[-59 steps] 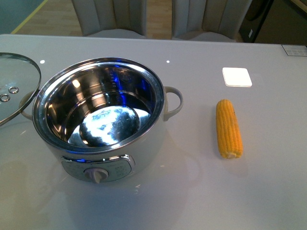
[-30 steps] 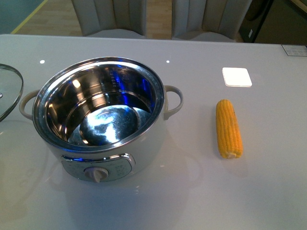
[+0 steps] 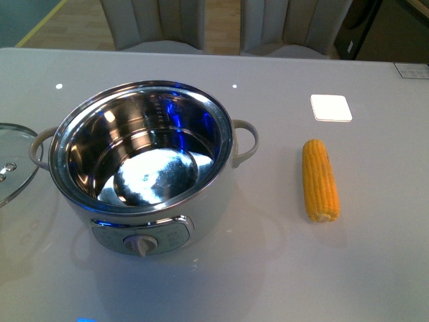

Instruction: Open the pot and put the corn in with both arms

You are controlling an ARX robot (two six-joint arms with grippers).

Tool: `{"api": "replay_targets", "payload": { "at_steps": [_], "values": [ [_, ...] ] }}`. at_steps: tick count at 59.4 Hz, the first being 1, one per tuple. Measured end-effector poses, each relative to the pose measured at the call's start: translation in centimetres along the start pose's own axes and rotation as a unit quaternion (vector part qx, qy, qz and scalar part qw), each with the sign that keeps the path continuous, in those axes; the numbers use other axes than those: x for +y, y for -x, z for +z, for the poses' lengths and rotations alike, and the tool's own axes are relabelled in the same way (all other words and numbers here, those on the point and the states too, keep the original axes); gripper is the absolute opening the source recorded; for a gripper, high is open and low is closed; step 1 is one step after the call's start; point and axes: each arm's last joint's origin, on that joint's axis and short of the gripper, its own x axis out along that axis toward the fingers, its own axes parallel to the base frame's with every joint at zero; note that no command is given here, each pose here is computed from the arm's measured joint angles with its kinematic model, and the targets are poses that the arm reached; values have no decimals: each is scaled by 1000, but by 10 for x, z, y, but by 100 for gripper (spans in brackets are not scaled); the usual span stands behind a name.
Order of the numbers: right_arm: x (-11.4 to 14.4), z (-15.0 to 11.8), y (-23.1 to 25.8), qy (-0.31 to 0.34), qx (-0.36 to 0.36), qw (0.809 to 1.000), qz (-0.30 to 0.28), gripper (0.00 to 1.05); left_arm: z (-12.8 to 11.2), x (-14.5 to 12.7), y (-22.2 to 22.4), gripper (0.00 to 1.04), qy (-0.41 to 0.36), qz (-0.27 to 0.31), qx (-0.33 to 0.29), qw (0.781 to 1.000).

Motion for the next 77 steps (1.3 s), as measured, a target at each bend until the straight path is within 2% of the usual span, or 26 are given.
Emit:
{"api": "replay_targets", "payload": {
  "at_steps": [12, 37, 51, 54, 67, 77],
  "values": [
    [0, 0, 0, 0, 0, 1000, 0, 96, -6, 0, -11, 44, -29, -5, -15, 999],
    [0, 0, 0, 0, 0, 1000, 0, 96, -31, 2, -23, 45, -14, -23, 9, 1000],
    [0, 0, 0, 0, 0, 1000, 0, 96, -30, 6, -26, 95, -8, -32, 8, 999],
    [0, 0, 0, 0, 0, 1000, 0, 96, -30, 6, -26, 100, -7, -31, 9, 999],
    [0, 0, 0, 0, 0, 1000, 0, 96, -33, 7, -11, 98, -2, -36, 16, 999],
    [0, 0, 0, 0, 0, 1000, 0, 96, -13, 10, 16, 98, 2, -37, -5, 999]
  ]
}}
